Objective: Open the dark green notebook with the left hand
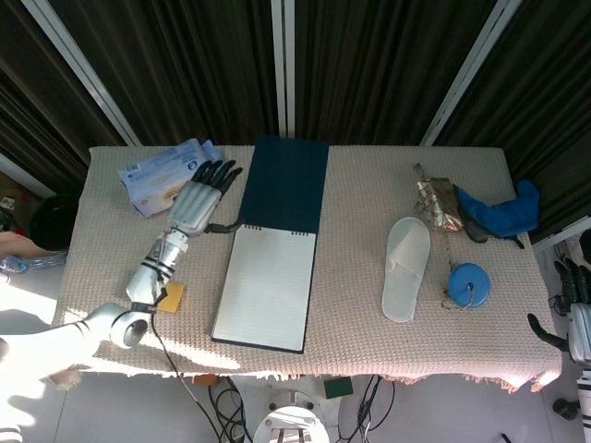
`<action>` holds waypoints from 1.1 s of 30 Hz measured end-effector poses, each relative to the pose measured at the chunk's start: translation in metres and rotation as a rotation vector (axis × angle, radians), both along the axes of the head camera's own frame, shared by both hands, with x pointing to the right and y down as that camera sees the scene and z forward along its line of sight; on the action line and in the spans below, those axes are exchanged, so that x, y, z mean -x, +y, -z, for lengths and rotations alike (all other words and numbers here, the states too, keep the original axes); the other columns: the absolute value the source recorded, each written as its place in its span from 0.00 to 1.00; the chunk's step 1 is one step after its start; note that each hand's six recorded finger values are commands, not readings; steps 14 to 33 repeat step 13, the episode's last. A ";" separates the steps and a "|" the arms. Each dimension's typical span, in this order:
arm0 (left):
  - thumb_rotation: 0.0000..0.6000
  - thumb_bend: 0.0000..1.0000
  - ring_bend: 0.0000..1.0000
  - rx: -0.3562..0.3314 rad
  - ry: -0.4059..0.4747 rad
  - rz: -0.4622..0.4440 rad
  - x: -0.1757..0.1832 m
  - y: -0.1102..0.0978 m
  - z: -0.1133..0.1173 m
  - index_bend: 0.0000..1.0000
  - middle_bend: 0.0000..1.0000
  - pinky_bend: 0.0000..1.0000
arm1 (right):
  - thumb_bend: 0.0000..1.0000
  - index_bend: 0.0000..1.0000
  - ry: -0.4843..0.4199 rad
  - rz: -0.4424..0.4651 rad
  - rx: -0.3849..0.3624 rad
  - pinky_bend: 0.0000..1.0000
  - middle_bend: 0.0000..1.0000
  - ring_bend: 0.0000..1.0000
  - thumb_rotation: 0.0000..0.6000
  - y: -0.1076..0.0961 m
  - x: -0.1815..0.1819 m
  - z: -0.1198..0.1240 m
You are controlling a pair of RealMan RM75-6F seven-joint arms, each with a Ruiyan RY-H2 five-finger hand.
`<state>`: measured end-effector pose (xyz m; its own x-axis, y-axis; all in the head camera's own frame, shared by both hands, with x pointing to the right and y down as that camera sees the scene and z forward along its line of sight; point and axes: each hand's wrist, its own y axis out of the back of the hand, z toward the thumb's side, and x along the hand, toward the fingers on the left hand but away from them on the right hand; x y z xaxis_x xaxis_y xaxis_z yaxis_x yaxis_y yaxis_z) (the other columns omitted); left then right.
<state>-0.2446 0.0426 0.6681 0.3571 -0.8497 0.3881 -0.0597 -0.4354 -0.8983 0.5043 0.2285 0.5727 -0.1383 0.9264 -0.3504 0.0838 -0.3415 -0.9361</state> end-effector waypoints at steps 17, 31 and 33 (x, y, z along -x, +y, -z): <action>0.38 0.20 0.00 -0.079 -0.186 0.219 0.171 0.166 0.068 0.00 0.00 0.07 | 0.25 0.00 0.017 0.051 0.027 0.00 0.00 0.00 0.96 0.017 0.005 -0.014; 0.38 0.20 0.00 -0.079 -0.186 0.219 0.171 0.166 0.068 0.00 0.00 0.07 | 0.25 0.00 0.017 0.051 0.027 0.00 0.00 0.00 0.96 0.017 0.005 -0.014; 0.38 0.20 0.00 -0.079 -0.186 0.219 0.171 0.166 0.068 0.00 0.00 0.07 | 0.25 0.00 0.017 0.051 0.027 0.00 0.00 0.00 0.96 0.017 0.005 -0.014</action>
